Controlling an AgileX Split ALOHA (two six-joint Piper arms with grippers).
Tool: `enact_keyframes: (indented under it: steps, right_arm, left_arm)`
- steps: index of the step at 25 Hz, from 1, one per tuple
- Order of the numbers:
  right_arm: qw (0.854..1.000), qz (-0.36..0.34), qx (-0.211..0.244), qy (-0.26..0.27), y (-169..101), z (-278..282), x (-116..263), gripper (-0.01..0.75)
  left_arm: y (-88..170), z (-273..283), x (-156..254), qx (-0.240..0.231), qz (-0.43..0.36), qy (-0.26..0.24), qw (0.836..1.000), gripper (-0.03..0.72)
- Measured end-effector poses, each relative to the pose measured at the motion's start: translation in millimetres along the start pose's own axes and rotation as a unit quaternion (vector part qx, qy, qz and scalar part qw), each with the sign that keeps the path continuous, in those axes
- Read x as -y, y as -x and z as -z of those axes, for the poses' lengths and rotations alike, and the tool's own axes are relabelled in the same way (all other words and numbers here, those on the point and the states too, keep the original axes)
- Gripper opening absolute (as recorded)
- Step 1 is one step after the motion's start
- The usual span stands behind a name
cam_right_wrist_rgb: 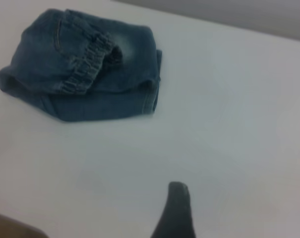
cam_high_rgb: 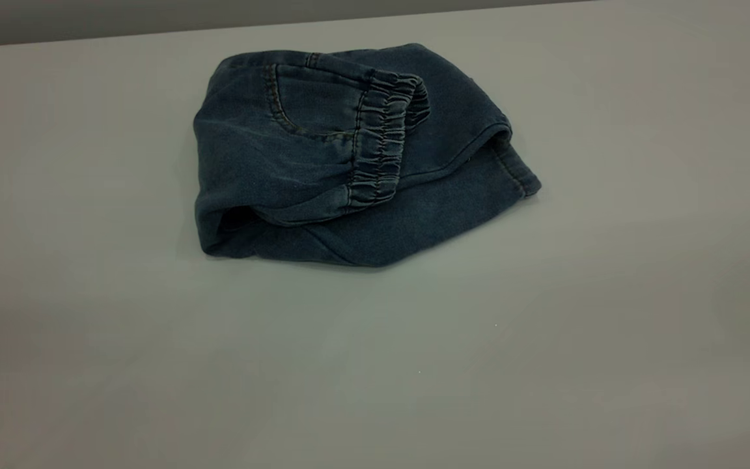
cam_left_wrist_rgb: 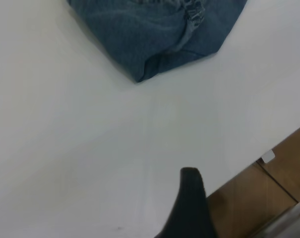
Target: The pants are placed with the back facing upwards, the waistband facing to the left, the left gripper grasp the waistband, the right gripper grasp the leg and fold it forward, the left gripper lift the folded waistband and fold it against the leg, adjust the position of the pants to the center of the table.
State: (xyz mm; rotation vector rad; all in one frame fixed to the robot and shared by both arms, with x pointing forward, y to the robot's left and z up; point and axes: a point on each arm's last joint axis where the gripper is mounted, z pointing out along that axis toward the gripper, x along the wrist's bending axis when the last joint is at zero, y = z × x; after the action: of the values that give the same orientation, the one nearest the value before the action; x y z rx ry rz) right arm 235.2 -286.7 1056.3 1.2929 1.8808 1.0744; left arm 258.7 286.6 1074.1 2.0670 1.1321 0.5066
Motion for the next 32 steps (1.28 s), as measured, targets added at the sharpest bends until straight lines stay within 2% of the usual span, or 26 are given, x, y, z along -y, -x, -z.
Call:
enact_keyframes:
  steps: [5, 13, 32]
  right_arm:
    - [1.000, -0.009, 0.001, 0.014, -0.7, 2.3, 2.9, 0.533]
    - [1.000, -0.011, 0.002, 0.021, -1.1, 4.3, 3.9, 0.533]
    - [1.000, -0.015, 0.000, 0.021, -1.4, 4.2, 3.8, 0.533]
  left_arm:
    - [0.2, -13.5, 15.9, 0.001, 0.004, -0.008, 1.000, 0.519]
    - [1.7, -20.5, 15.1, 0.010, 0.011, 0.012, 1.000, 0.519]
    - [1.5, -20.0, 15.5, 0.007, 0.013, 0.009, 1.000, 0.519]
